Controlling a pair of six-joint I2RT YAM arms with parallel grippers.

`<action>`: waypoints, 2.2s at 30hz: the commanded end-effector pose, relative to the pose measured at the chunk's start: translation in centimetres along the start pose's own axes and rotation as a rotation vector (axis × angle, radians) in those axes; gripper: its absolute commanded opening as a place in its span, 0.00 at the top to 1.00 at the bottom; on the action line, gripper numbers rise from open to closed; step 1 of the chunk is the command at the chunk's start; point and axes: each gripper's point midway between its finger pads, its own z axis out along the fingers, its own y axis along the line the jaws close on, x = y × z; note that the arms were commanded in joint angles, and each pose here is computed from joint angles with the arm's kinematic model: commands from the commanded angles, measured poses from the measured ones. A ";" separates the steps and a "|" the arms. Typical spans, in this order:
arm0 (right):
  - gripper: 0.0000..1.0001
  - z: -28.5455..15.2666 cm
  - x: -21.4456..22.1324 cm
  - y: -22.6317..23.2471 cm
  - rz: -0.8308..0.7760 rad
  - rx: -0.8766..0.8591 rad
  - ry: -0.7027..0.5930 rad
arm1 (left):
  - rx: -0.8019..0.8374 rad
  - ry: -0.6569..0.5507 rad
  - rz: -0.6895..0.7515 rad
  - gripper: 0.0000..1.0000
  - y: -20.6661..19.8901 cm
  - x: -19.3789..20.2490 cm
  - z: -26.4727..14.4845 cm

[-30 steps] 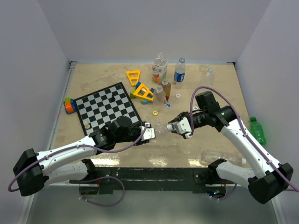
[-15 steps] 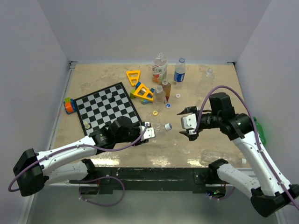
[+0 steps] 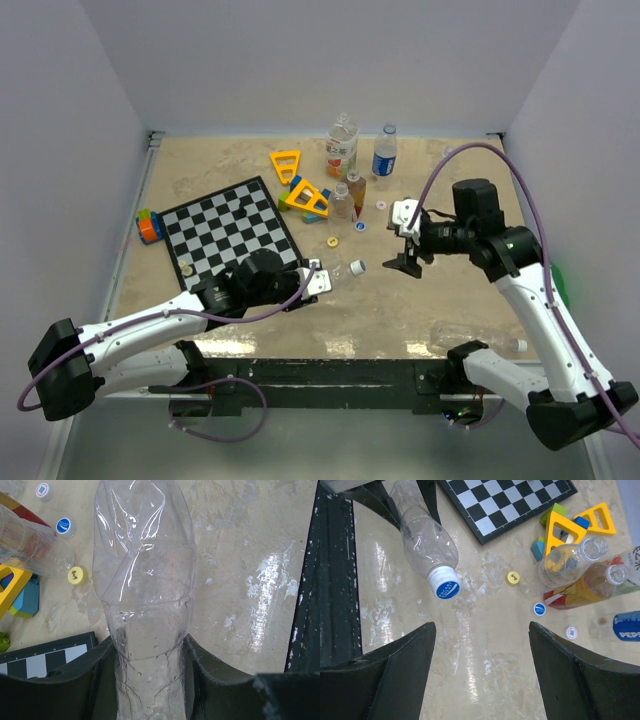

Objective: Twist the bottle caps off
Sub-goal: Unscrew the bottle cap from the plastic bottle.

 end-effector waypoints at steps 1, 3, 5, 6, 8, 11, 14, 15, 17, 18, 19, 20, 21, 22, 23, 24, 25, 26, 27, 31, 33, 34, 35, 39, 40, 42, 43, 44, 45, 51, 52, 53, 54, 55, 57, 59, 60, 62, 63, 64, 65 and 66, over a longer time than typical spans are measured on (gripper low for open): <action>0.22 0.8 -1.9 -0.7 0.115 -0.037 -0.061 | -0.061 -0.033 -0.015 1.00 1.2 -1.2 -0.5; 0.22 1.3 -1.7 -0.8 0.153 -0.064 -0.064 | -0.073 -0.028 -0.015 1.00 1.5 -1.2 -0.6; 0.22 1.8 -1.9 -0.8 0.186 -0.089 -0.078 | -0.088 -0.024 -0.015 1.00 1.7 -1.1 -0.6; 0.22 2.1 -1.9 -0.7 0.206 -0.105 -0.086 | -0.097 -0.021 -0.016 1.00 1.9 -1.1 -0.7; 0.22 2.4 -2.1 -0.6 0.229 -0.127 -0.103 | -0.107 -0.018 -0.017 1.00 2.1 -1.0 -0.7; 0.23 3.0 -1.9 -0.8 0.275 -0.137 -0.107 | -0.122 -0.010 -0.018 1.00 2.3 -0.9 -0.8; 0.23 3.4 -1.7 -0.7 0.303 -0.149 -0.111 | -0.127 -0.009 -0.018 1.00 2.4 -0.9 -0.8; 0.23 3.5 -1.7 -0.6 0.310 -0.157 -0.116 | -0.127 -0.008 -0.017 1.00 2.4 -0.9 -0.8; 0.23 3.6 -1.9 -0.4 0.320 -0.167 -0.130 | -0.128 -0.007 -0.018 1.00 2.4 -0.9 -0.8; 0.23 3.6 -2.0 -0.3 0.329 -0.175 -0.140 | -0.129 -0.007 -0.018 1.00 2.5 -0.9 -0.8; 0.23 3.7 -2.1 -0.2 0.338 -0.181 -0.145 | -0.129 -0.007 -0.020 1.00 2.5 -0.9 -0.8; 0.23 3.6 -2.2 -0.1 0.348 -0.186 -0.153 | -0.129 -0.007 -0.020 1.00 2.5 -0.9 -0.8; 0.22 3.7 -2.3 -0.1 0.351 -0.189 -0.157 | -0.128 -0.007 -0.017 1.00 2.4 -0.9 -0.7; 0.22 3.8 -2.3 -0.1 0.361 -0.188 -0.156 | -0.129 -0.005 -0.018 1.00 2.5 -0.8 -0.7; 0.21 3.8 -2.4 -0.2 0.369 -0.187 -0.160 | -0.132 -0.006 -0.020 1.00 2.5 -0.9 -0.7; 0.21 3.9 -2.4 -0.3 0.381 -0.191 -0.160 | -0.132 -0.004 -0.018 1.00 2.5 -0.8 -0.7; 0.21 4.1 -2.2 -0.2 0.400 -0.202 -0.156 | -0.130 -0.005 -0.020 1.00 2.5 -0.8 -0.7; 0.21 4.2 -2.2 0.0 0.409 -0.216 -0.158 | -0.129 -0.006 -0.021 1.00 2.5 -0.9 -0.7; 0.21 4.5 -2.0 -0.1 0.422 -0.222 -0.153 | -0.129 -0.007 -0.020 1.00 2.5 -0.9 -0.7; 0.21 5.4 -1.0 -0.3 0.481 -0.231 -0.128 | -0.134 -0.010 -0.022 1.00 2.6 -1.1 -0.8; 0.22 6.3 -0.2 -0.6 0.518 -0.233 -0.110 | -0.132 -0.014 -0.025 1.00 2.5 -1.2 -0.9; 0.21 6.6 0.2 -0.6 0.535 -0.242 -0.100 | -0.133 -0.021 -0.026 1.00 2.6 -1.4 -0.9; 0.22 7.1 0.6 -0.6 0.552 -0.254 -0.091 | -0.130 -0.022 -0.024 1.00 2.5 -1.4 -0.9; 0.22 8.1 1.2 -0.6 0.588 -0.293 -0.079 | -0.132 -0.026 -0.025 1.00 2.6 -1.5 -1.0; 0.22 8.3 1.2 -0.6 0.595 -0.302 -0.074 | -0.132 -0.026 -0.025 1.00 2.6 -1.5 -1.0; 0.24 8.6 1.3 -0.3 0.605 -0.325 -0.071 | -0.132 -0.030 -0.026 1.00 2.6 -1.6 -1.0; 0.24 8.7 1.3 -0.1 0.610 -0.336 -0.069 | -0.133 -0.029 -0.025 1.00 2.6 -1.6 -1.0; 0.25 8.9 1.4 0.0 0.613 -0.344 -0.065 | -0.133 -0.028 -0.027 1.00 2.6 -1.5 -1.0; 0.26 9.0 1.3 0.1 0.608 -0.350 -0.064 | -0.133 -0.029 -0.026 1.00 2.6 -1.6 -1.0; 0.26 8.6 0.4 0.9 0.585 -0.399 -0.089 | -0.136 -0.023 -0.027 1.00 2.6 -1.4 -0.9; 0.25 8.5 0.3 1.0 0.582 -0.406 -0.090 | -0.138 -0.024 -0.028 1.00 2.6 -1.4 -1.0; 0.25 8.5 0.4 1.1 0.582 -0.406 -0.090 | -0.136 -0.023 -0.027 1.00 2.6 -1.4 -1.0; 0.25 8.5 0.4 1.1 0.582 -0.405 -0.089 | -0.139 -0.027 -0.028 1.00 2.7 -1.5 -1.0; 0.26 8.6 0.6 1.1 0.586 -0.402 -0.084 | -0.137 -0.026 -0.027 1.00 2.6 -1.5 -1.0; 0.28 8.7 0.8 1.1 0.592 -0.401 -0.080 | -0.140 -0.025 -0.028 1.00 2.7 -1.5 -1.0; 0.30 8.9 0.8 1.2 0.599 -0.408 -0.078 | -0.142 -0.027 -0.028 1.00 2.7 -1.6 -1.1; 0.31 8.9 0.7 1.3 0.596 -0.415 -0.078 | -0.142 -0.027 -0.030 1.00 2.7 -1.6 -1.1; 0.35 9.0 0.6 1.3 0.593 -0.420 -0.079 | -0.141 -0.029 -0.029 1.00 2.7 -1.6 -1.1; 0.38 9.0 0.5 1.3 0.588 -0.424 -0.082 | -0.141 -0.029 -0.029 1.00 2.7 -1.6 -1.1; 0.41 9.1 0.5 1.4 0.584 -0.431 -0.082 | -0.143 -0.029 -0.028 1.00 2.7 -1.6 -1.1; 0.44 9.1 0.5 1.4 0.583 -0.435 -0.082 | -0.141 -0.028 -0.028 1.00 2.7 -1.6 -1.1; 0.46 9.1 0.3 1.5 0.577 -0.442 -0.085 | -0.141 -0.028 -0.030 1.00 2.7 -1.6 -1.1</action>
